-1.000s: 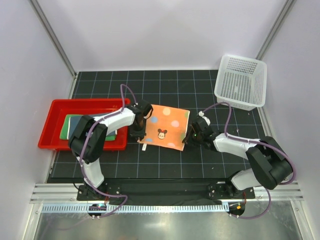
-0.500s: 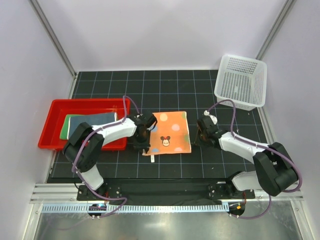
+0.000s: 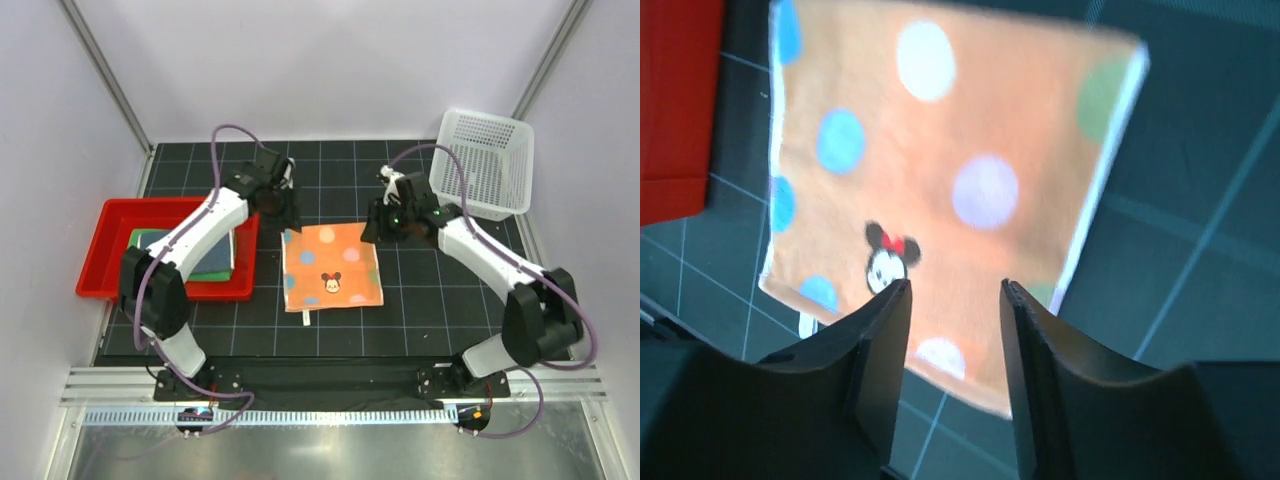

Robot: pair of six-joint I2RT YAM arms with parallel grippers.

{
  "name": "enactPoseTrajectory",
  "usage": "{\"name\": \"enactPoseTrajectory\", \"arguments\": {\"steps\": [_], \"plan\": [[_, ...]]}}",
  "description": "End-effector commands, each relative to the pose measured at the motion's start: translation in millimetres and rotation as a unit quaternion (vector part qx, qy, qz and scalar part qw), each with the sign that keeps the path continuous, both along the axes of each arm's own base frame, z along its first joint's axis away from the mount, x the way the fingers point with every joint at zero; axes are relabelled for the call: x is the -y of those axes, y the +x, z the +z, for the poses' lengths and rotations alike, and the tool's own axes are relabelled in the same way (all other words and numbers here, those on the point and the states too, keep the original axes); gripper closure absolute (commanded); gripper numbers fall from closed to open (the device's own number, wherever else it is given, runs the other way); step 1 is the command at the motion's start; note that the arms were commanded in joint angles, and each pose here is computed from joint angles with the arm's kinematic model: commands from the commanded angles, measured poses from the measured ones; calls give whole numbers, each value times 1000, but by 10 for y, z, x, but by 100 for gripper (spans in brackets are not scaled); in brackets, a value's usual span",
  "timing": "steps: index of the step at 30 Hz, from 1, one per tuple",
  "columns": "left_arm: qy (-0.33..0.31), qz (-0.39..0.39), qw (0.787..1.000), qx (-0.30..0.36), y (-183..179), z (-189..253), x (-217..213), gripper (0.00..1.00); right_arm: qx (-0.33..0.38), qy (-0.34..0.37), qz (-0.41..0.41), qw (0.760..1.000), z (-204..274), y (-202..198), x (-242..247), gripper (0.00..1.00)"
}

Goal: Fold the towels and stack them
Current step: Fold the towel

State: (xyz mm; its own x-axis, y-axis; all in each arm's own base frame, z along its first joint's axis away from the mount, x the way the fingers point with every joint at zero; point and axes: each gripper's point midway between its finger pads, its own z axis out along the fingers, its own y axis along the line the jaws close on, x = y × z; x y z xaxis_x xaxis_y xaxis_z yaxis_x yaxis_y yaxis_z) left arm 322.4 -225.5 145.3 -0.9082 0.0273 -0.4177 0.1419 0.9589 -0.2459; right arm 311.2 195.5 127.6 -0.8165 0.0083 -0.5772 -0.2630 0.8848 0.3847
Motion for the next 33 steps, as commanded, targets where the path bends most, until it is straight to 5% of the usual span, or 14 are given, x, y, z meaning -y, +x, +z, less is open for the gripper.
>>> {"name": "enactPoseTrajectory", "arguments": {"steps": [1, 10, 13, 18, 33], "plan": [[-49, -88, 995, 25, 328, 85, 49, 52, 38, 5, 146, 989, 172, 223, -183, 50], [3, -220, 975, -8, 592, -443, 39, 54, 9, -13, 237, 971, -190, 729, -33, 37], [12, -239, 971, -4, 711, -525, -35, 61, 0, -22, 260, 965, -250, 883, 29, 38], [20, -243, 970, 8, 911, -557, -137, 55, -19, -20, 278, 960, -419, 999, 78, 51], [0, -295, 954, -60, 964, -860, -286, 58, -58, 21, 343, 937, -765, 1172, 87, 48]]}}
